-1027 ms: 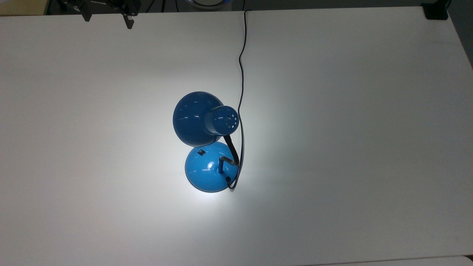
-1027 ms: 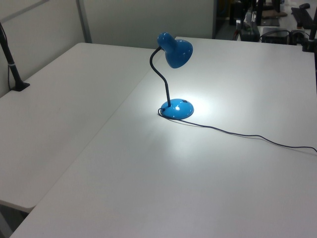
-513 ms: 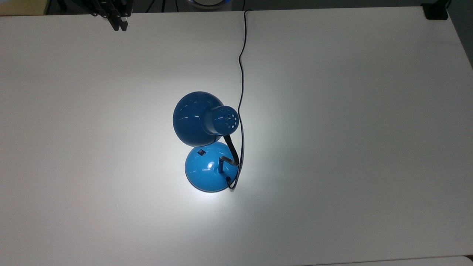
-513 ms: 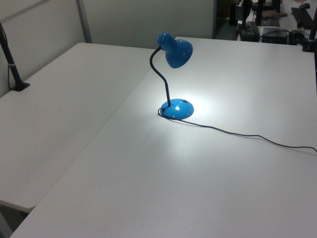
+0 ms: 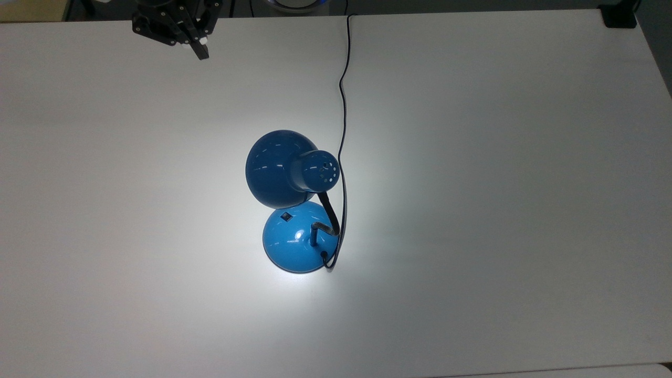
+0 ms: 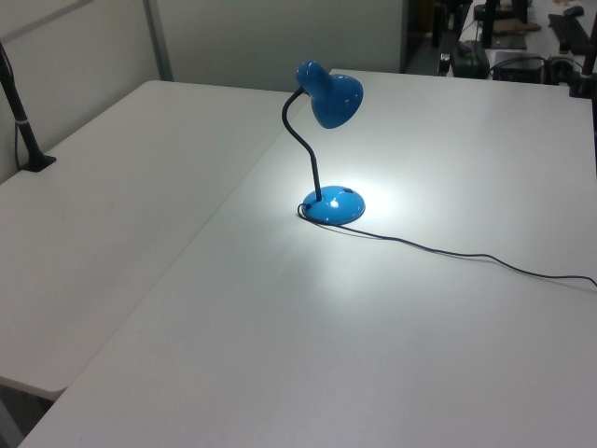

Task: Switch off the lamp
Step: 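Move the gripper over the blue lamp base toward its switch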

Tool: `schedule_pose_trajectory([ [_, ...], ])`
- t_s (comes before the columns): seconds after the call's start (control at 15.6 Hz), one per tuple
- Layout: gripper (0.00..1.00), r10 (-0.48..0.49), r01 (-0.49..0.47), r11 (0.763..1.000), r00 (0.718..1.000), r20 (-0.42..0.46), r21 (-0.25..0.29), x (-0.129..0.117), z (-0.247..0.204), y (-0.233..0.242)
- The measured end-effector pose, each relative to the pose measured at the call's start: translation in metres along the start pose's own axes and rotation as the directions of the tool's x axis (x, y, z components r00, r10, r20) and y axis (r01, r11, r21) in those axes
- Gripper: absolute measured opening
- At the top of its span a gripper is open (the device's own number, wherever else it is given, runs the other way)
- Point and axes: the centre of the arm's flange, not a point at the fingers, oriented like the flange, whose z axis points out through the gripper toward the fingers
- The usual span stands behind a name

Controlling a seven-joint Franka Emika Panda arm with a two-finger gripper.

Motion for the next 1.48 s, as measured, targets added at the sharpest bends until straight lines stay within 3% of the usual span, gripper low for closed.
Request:
schedule_pose_trajectory([
  [0.19, 0.01, -0.093, 0.094, 0.996, 0.995, -0.03, 0.01, 0.006, 0.028, 0.007],
  [0.51, 0.01, -0.22, 0.216, 0.975, 0.967, -0.13, -0.048, 0.017, 0.083, 0.014],
  [0.71, 0.01, -0.248, 0.236, 0.967, 0.956, -0.158, -0.09, 0.028, 0.119, 0.003],
  [0.9, 0.01, -0.254, 0.243, 0.967, 0.95, -0.181, -0.078, 0.039, 0.15, 0.001],
  [1.48, 0.01, -0.277, 0.251, 0.959, 0.932, -0.235, -0.134, 0.072, 0.216, -0.007],
])
